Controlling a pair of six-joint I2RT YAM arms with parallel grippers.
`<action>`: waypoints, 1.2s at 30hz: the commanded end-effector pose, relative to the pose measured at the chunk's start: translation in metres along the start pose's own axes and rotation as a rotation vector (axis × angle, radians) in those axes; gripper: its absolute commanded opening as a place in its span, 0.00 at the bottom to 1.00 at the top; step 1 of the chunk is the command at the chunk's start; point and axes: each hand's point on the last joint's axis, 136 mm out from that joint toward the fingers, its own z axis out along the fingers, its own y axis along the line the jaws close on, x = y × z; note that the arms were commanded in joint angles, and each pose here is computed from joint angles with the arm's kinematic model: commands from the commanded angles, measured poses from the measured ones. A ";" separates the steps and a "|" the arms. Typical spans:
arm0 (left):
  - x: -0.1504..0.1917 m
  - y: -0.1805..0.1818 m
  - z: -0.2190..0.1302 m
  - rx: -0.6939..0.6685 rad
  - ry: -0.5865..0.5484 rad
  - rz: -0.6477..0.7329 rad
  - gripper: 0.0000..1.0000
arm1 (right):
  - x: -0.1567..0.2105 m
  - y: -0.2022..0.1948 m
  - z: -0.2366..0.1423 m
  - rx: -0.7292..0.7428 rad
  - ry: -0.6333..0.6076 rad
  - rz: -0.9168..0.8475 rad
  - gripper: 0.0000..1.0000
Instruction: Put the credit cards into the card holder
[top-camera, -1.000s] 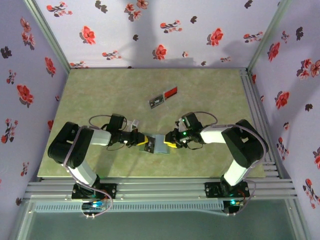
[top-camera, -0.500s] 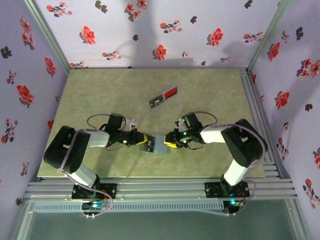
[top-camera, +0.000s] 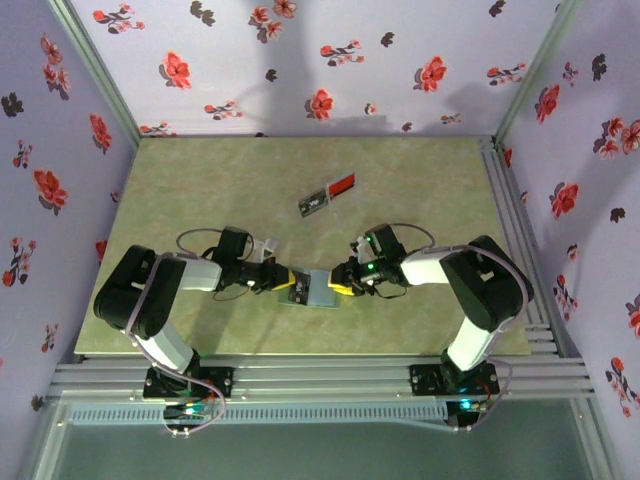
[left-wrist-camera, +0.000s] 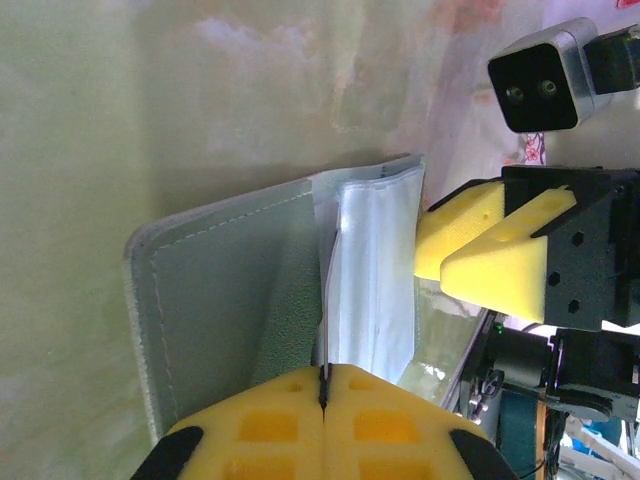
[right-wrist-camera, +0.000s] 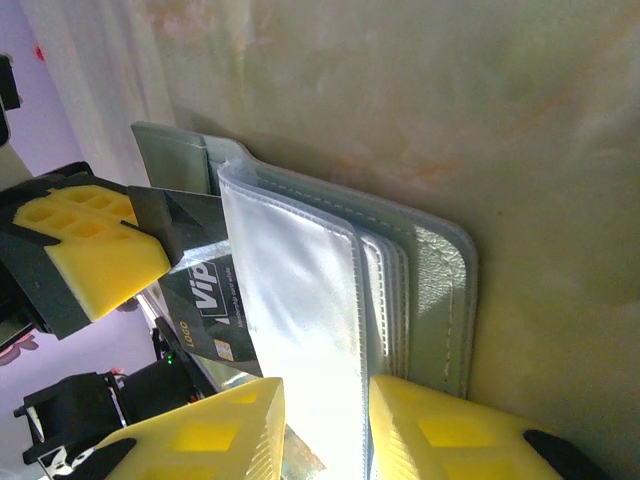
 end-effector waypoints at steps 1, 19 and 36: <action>-0.003 -0.008 0.003 0.031 0.006 0.007 0.00 | 0.021 -0.055 0.014 0.163 0.050 0.076 0.29; -0.004 -0.008 0.009 0.052 0.004 -0.008 0.00 | 0.022 -0.061 0.017 0.173 0.059 0.084 0.29; 0.001 0.003 0.017 0.050 0.021 -0.097 0.13 | 0.019 -0.060 0.015 0.188 0.046 0.083 0.31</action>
